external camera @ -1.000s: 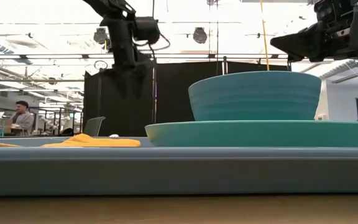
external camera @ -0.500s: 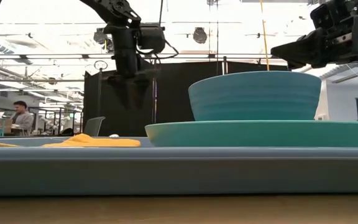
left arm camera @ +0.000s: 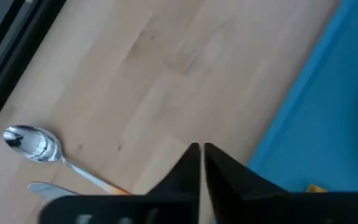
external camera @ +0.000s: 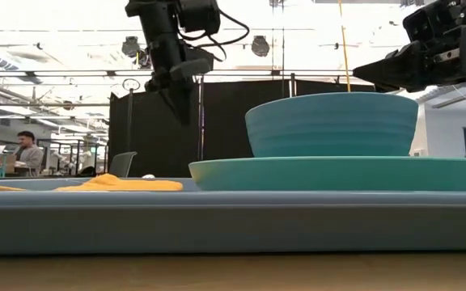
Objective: Set up tray
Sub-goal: Adjust the light green plate on the blue serving tray
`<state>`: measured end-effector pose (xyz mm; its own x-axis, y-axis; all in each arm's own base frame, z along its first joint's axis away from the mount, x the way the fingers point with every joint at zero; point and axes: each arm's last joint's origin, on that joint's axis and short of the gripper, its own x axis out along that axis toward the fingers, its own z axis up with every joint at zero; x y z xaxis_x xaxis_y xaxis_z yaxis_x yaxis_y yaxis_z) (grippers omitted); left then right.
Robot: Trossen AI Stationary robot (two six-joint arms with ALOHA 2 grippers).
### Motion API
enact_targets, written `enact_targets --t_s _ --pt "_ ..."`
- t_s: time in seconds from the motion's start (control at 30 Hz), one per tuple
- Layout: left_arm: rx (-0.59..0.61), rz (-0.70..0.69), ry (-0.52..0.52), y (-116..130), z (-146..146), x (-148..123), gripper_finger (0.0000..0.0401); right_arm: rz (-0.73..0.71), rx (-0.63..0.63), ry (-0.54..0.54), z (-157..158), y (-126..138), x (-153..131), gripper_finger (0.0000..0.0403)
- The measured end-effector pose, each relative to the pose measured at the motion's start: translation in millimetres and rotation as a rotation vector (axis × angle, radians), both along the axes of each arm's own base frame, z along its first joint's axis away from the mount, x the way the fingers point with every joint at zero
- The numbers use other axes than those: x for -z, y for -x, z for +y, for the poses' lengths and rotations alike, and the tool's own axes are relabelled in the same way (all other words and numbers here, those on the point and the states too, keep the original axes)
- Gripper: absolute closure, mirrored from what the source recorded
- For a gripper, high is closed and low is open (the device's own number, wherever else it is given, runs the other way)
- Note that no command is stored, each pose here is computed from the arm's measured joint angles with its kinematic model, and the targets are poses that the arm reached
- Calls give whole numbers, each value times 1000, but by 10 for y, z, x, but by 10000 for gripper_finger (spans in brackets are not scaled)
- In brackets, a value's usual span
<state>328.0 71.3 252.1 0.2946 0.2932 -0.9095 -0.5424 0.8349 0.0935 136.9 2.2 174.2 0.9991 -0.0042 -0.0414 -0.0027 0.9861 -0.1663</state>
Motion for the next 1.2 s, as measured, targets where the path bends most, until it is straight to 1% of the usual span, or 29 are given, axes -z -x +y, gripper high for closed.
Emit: enact_targets --t_s 0.1,0.2,0.27,0.33,0.37,0.47,0.53,0.6,0.67,0.73,0.8,1.0,1.13,1.2 --pt "10 4 -36 -17 -63 -1 392 23 2 -30 0 1 21 403" --pt "62 28 -138 -40 -172 -12 398 66 4 -54 0 5 64 403" --pt "95 31 -195 -19 -242 -65 397 88 7 -74 0 7 85 403" --pt "110 -9 -233 54 -286 -174 398 89 7 -93 0 7 86 403" --pt "111 -54 -247 104 -300 -247 398 87 7 -103 1 9 83 403" --pt "117 -176 -274 432 -338 -451 399 88 -22 -128 10 20 79 403" --pt "127 -326 -286 696 -386 -602 399 89 -64 -132 21 37 74 403" --pt "158 -439 -292 980 -436 -641 399 76 -73 -134 25 44 58 403" --pt "184 -544 -297 1229 -489 -611 399 75 -73 -134 24 56 54 403" --pt "200 -606 -317 1438 -516 -491 400 98 -66 -133 22 51 30 403" --pt "212 -678 -341 1593 -536 -363 400 143 -59 -136 21 47 -28 403" --pt "303 -775 -435 1862 -555 59 400 341 -43 -169 22 77 -292 403" --pt "300 -811 -458 1993 -552 282 400 495 -9 -246 23 164 -432 403" --pt "290 -818 -451 2039 -547 367 400 512 -7 -283 37 177 -478 403"
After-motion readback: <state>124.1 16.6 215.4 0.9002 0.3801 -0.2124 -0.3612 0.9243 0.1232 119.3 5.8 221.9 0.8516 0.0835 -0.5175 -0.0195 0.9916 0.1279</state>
